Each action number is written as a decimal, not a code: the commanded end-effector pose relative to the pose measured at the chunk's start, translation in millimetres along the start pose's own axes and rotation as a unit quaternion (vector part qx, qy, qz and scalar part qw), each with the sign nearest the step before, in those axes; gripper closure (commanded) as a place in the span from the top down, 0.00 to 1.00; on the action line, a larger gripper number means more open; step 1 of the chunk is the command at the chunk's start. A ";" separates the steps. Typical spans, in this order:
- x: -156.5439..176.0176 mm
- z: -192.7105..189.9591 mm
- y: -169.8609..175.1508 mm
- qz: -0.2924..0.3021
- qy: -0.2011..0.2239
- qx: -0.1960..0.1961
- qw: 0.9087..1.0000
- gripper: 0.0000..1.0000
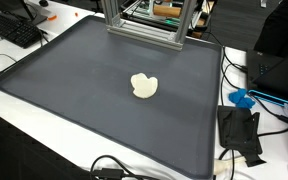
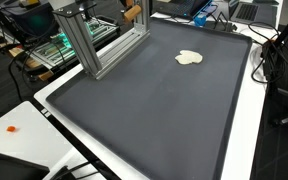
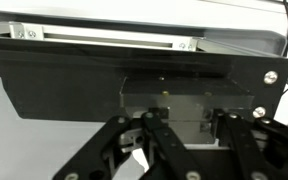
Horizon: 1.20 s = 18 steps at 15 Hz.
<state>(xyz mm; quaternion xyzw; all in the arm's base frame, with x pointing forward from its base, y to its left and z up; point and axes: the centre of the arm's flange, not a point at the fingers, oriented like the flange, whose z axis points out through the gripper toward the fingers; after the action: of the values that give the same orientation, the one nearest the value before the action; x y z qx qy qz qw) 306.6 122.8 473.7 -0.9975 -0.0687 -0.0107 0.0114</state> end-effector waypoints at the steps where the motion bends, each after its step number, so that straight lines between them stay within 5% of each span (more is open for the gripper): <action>1: -14.8 6.6 6.2 0.017 -0.020 0.004 1.000 0.22; 4: -13.9 6.5 6.2 0.017 -0.019 0.004 1.000 0.22; 5: -13.7 6.3 6.1 0.016 -0.019 0.004 1.000 0.36; 6: -13.4 6.2 6.0 0.016 -0.019 0.003 1.000 0.72; 11: -13.0 2.9 13.2 0.020 -0.034 0.002 0.999 0.99; 18: -7.3 -8.1 18.0 0.025 -0.030 0.001 0.999 1.00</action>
<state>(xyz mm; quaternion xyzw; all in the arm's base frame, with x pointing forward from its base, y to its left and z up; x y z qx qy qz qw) 307.3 106.5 471.1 -0.9989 -0.0433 0.0130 0.0095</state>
